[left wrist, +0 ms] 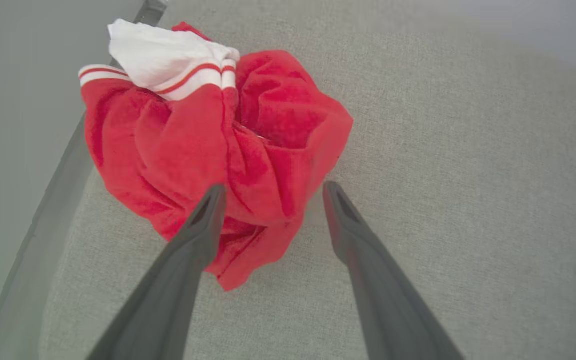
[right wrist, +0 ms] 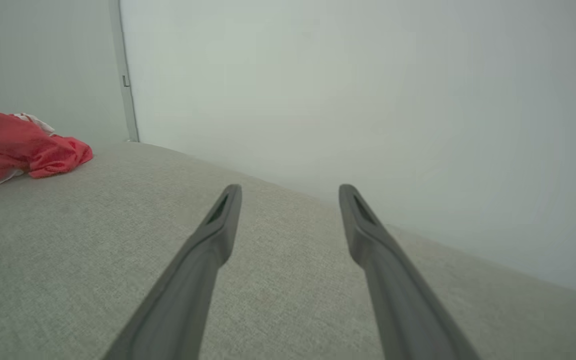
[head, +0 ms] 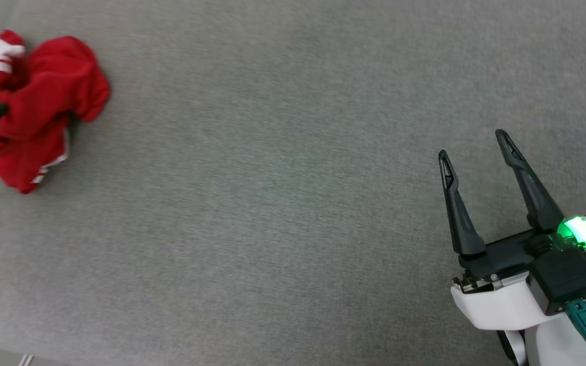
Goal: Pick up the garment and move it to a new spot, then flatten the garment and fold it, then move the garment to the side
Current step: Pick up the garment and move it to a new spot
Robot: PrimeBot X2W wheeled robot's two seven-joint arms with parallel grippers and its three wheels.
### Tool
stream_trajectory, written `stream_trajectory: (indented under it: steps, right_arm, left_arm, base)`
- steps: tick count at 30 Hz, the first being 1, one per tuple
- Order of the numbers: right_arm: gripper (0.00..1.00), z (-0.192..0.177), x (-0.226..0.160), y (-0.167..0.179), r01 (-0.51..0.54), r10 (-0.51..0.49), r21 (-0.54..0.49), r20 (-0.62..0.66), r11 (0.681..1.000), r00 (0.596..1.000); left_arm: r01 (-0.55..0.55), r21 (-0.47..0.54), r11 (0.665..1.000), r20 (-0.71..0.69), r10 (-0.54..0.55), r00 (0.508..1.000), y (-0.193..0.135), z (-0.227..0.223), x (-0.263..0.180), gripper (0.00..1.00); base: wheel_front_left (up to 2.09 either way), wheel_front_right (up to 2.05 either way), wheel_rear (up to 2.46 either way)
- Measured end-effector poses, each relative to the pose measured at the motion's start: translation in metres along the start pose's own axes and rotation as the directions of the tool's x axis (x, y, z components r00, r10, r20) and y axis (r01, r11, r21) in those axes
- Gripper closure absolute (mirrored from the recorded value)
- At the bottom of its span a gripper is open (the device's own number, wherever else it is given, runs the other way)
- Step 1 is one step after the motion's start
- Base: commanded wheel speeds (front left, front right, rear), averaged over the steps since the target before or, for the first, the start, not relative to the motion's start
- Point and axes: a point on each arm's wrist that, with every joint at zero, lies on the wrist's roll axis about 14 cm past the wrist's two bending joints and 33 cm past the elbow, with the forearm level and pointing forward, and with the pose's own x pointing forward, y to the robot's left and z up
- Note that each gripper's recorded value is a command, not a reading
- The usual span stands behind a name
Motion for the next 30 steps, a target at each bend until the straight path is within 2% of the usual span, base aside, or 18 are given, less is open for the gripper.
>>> stream_trajectory:
  steps: [5,10,19,20,21,30]
  right_arm:
    - [0.00,-0.020,-0.007,-0.013,0.033,-0.033,-0.005,-0.050,0.999,0.998]
    - [0.00,-0.038,-0.013,-0.022,0.050,-0.052,-0.024,-0.097,0.998,0.994]
    - [0.00,-0.059,-0.023,-0.036,0.082,-0.089,-0.049,-0.150,0.995,0.985]
    - [0.00,-0.060,-0.022,-0.036,0.081,-0.088,-0.049,-0.151,0.995,0.985]
    - [0.00,-0.060,-0.022,-0.035,0.079,-0.086,-0.050,-0.150,0.996,0.985]
    - [0.00,-0.044,-0.022,-0.023,0.051,-0.056,-0.045,-0.129,0.998,0.990]
  left_arm:
    - [-0.004,-0.028,1.000,-0.152,0.000,0.988,-0.001,-0.012,0.033,0.00]
    - [-0.048,-0.084,0.995,-0.225,0.028,0.974,0.006,-0.028,0.064,0.00]
    - [-0.103,-0.101,0.990,-0.351,0.061,0.935,0.009,-0.069,0.097,0.00]
    - [-0.101,-0.098,0.990,-0.344,0.061,0.937,0.008,-0.069,0.098,0.58]
    - [-0.098,-0.111,0.989,-0.328,0.056,0.943,0.007,-0.068,0.099,1.00]
    - [-0.043,-0.146,0.988,-0.142,0.022,0.990,0.001,-0.028,0.081,1.00]
  base:
    - [0.00,0.00,0.00]
    - [0.00,0.00,0.00]
    - [0.00,0.00,0.00]
    - [0.00,0.00,0.00]
    - [0.00,0.00,0.00]
    - [0.00,0.00,0.00]
